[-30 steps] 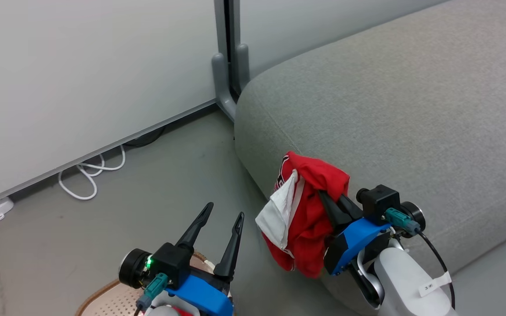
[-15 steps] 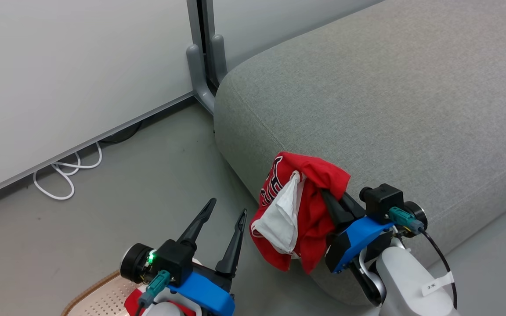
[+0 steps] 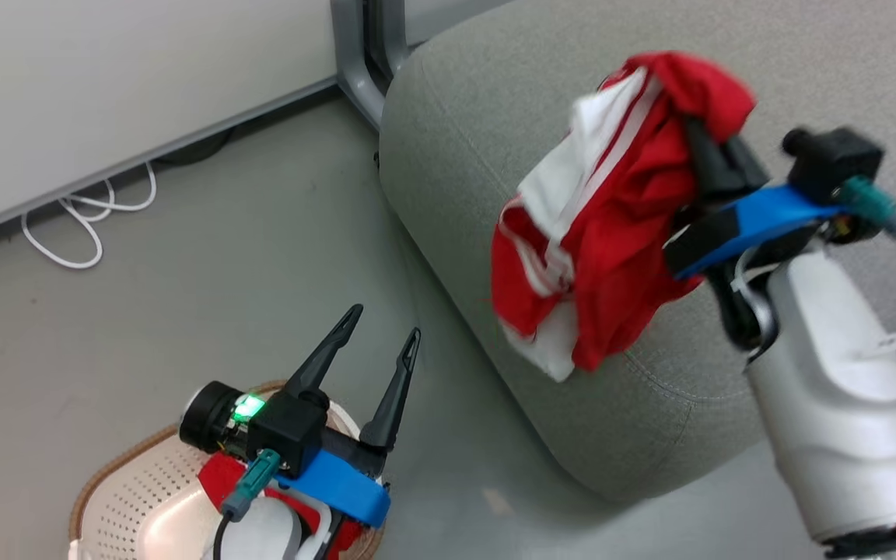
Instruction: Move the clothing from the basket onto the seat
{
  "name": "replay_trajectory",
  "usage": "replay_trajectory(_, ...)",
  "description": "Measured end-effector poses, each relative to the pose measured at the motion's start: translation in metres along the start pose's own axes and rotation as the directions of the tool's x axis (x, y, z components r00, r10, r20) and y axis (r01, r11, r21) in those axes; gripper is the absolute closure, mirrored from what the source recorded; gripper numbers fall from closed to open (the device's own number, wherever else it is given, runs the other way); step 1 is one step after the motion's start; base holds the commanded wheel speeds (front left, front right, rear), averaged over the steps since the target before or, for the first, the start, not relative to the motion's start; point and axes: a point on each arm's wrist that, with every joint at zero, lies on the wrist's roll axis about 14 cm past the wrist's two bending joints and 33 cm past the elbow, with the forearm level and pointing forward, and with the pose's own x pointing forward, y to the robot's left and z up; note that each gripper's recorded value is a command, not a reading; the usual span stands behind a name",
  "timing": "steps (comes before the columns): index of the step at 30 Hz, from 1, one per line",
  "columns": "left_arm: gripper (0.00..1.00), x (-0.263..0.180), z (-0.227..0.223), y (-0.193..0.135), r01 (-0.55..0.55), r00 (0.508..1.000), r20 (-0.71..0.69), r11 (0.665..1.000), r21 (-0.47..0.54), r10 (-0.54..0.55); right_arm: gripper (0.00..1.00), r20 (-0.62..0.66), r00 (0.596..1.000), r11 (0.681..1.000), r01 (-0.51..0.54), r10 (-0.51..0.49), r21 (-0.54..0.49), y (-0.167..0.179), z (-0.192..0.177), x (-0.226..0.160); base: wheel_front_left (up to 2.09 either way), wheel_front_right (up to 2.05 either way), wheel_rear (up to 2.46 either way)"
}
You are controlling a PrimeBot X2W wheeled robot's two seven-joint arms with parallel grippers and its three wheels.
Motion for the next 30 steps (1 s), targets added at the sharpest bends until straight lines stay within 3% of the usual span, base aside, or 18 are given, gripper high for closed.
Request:
replay_trajectory(8,0.00,0.010,-0.019,0.031,0.012,1.000,0.001,1.000,0.002,-0.012,1.00,0.092,0.985,0.987,0.149,-0.144,-0.054,-0.067,0.046,0.062,0.00,0.00,0.00)
replay_trajectory(12,0.00,0.017,-0.028,0.046,0.022,1.000,0.008,1.000,0.008,-0.022,1.00,0.101,0.972,0.972,0.221,-0.212,-0.086,-0.096,0.048,0.083,0.00,0.00,0.00)
replay_trajectory(16,0.00,0.023,-0.041,0.062,0.029,1.000,0.006,1.000,0.011,-0.029,1.00,0.027,0.966,0.957,0.258,-0.257,-0.131,-0.111,0.014,0.097,0.00,0.00,0.00)
replay_trajectory(21,0.00,0.019,-0.056,0.078,0.007,1.000,-0.015,1.000,0.002,-0.007,1.00,-0.128,0.952,0.943,0.246,-0.279,-0.226,-0.117,-0.055,0.096,0.00,0.00,0.00)
replay_trajectory(25,0.00,0.011,-0.067,0.088,-0.021,0.999,-0.037,1.000,-0.008,0.021,1.00,-0.257,0.920,0.941,0.233,-0.294,-0.243,-0.115,-0.112,0.083,0.00,0.00,0.00)
replay_trajectory(30,0.00,0.004,-0.071,0.095,-0.048,0.997,-0.054,0.999,-0.010,0.048,1.00,-0.318,0.901,0.943,0.224,-0.296,-0.244,-0.110,-0.138,0.076,0.00,0.00,0.00)
